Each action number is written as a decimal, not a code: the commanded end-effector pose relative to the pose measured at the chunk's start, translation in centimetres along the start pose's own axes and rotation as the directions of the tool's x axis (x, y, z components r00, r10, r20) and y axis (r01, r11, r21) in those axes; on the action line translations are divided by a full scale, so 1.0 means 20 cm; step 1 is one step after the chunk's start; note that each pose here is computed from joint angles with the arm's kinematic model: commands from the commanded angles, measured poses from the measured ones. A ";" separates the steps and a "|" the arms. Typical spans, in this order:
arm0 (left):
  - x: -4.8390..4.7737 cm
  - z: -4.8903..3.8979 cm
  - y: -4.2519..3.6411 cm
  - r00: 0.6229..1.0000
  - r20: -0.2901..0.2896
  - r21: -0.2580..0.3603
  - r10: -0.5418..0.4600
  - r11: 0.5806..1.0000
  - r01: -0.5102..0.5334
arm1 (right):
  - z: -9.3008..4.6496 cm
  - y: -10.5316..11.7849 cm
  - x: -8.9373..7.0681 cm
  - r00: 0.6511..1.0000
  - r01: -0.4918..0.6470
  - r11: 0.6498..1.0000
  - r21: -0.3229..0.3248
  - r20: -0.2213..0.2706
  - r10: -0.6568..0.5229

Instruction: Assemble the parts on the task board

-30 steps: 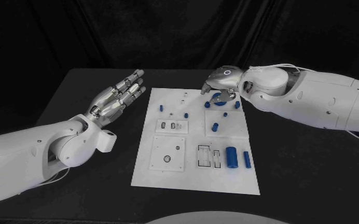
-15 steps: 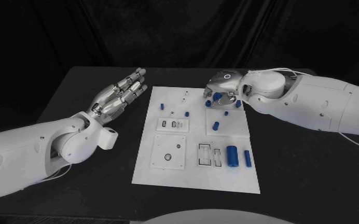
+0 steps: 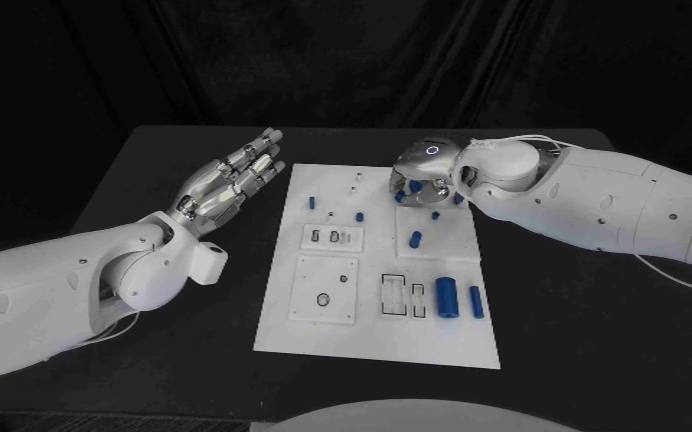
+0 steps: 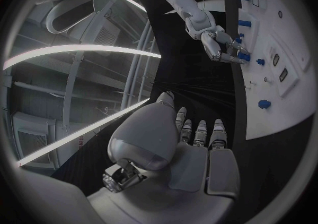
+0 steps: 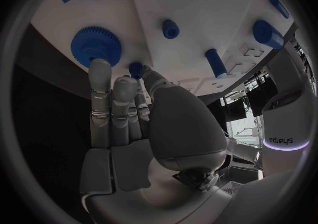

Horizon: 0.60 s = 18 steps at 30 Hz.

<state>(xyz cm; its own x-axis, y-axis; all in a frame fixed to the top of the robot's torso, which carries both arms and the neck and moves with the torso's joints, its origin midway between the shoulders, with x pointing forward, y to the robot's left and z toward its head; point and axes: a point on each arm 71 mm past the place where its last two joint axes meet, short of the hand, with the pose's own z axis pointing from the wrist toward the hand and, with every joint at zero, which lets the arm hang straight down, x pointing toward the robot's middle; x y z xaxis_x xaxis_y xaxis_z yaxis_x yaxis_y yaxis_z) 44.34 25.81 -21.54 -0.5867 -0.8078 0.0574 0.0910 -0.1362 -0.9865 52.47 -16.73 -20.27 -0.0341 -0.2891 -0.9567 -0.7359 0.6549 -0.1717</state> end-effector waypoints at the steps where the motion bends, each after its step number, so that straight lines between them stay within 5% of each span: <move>1: 0.007 0.005 -0.052 1.000 -0.023 0.134 -0.011 0.991 0.015 | 0.01 0.01 0.01 0.999 0.012 1.000 -0.025 0.046 -0.011; 11: -0.009 -0.003 -0.049 1.000 -0.022 0.121 -0.011 0.993 0.014 | -0.01 0.01 -0.01 0.990 0.024 0.999 -0.042 0.143 -0.018; 18: -0.012 -0.003 -0.047 1.000 -0.022 0.115 -0.011 0.993 0.014 | 0.01 0.00 -0.13 0.979 0.018 0.999 -0.045 0.205 -0.008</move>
<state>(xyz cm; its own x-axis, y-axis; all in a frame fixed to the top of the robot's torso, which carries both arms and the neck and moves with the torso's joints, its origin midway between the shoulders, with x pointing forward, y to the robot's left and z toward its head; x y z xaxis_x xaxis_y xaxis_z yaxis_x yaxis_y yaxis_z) 44.44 26.18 -21.60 -0.5915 -0.8039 0.0612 0.0867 -0.1389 -0.9865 52.68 -16.24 -18.68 0.0742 -0.2018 -0.9766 -0.7619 0.6205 -0.1861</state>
